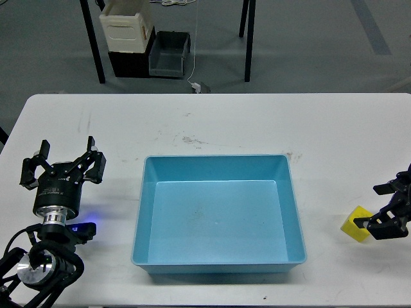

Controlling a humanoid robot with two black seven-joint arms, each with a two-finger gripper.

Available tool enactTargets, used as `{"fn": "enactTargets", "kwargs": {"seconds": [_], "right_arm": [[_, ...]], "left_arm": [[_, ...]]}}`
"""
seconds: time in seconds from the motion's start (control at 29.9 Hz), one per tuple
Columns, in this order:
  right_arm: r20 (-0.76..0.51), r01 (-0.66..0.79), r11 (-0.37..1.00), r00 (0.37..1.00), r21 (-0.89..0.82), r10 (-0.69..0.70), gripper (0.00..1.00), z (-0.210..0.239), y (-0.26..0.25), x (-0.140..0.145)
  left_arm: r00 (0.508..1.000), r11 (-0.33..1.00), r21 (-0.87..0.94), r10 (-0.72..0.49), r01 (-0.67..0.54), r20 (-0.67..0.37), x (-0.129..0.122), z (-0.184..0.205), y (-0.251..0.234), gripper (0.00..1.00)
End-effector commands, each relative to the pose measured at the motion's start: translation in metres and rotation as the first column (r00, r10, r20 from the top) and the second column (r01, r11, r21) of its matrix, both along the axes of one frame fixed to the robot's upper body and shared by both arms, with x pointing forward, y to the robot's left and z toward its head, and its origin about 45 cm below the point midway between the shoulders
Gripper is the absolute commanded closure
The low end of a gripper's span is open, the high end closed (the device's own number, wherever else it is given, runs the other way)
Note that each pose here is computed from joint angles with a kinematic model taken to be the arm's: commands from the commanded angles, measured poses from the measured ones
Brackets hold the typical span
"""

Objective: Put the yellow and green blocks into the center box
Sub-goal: 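Close the right gripper around the yellow cube, then lift the yellow cube and lower it into the blue tray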

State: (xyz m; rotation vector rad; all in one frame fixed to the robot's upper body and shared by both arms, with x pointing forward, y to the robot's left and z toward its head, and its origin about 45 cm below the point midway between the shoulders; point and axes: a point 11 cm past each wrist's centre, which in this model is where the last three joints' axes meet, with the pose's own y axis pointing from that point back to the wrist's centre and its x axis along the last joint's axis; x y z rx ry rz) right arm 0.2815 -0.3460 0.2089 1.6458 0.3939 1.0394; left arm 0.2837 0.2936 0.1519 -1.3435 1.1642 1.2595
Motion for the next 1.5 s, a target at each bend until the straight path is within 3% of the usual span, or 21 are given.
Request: {"fn": "enactTargets", "kwargs": {"seconds": [0.0, 0.6, 0.77, 0.94, 1.17, 1.3, 1.47], "right_arm": [[-0.016, 0.008, 1.0, 1.0, -0.018, -0.008, 0.0, -0.007, -0.004, 0.0], [-0.064, 0.009, 0.999, 0.998, -0.04, -0.011, 0.06, -0.04, 0.002, 0.009], [-0.07, 0.01, 0.999, 0.997, -0.051, -0.013, 0.28, -0.044, 0.001, 0.009], [-0.067, 0.026, 0.998, 0.997, -0.06, -0.03, 0.6, -0.046, -0.003, 0.013], [-0.042, 0.029, 0.998, 0.999, -0.056, -0.032, 0.94, -0.041, -0.001, 0.024], [0.03, 0.009, 0.999, 1.0, -0.04, -0.007, 0.99, -0.016, 0.011, 0.045], [0.178, -0.059, 0.998, 0.983, 0.031, 0.052, 0.99, 0.051, 0.047, 0.079]], "left_arm": [[1.0, 1.0, 0.0, 0.001, -0.001, -0.002, 0.0, -0.001, 0.0, 0.0], [1.0, 1.0, 0.008, 0.005, -0.005, -0.009, -0.001, -0.003, 0.003, 0.0], [1.0, 1.0, 0.011, 0.007, -0.007, -0.013, -0.001, -0.005, 0.004, 0.0], [1.0, 1.0, 0.012, 0.008, -0.008, -0.015, -0.001, -0.006, 0.004, 0.0], [1.0, 1.0, 0.012, 0.008, -0.008, -0.014, -0.001, -0.005, 0.004, 0.0], [1.0, 1.0, 0.012, 0.008, -0.008, -0.014, -0.001, -0.005, 0.004, 0.0], [1.0, 1.0, 0.014, 0.009, -0.009, -0.012, 0.0, -0.004, 0.005, 0.0]]}}
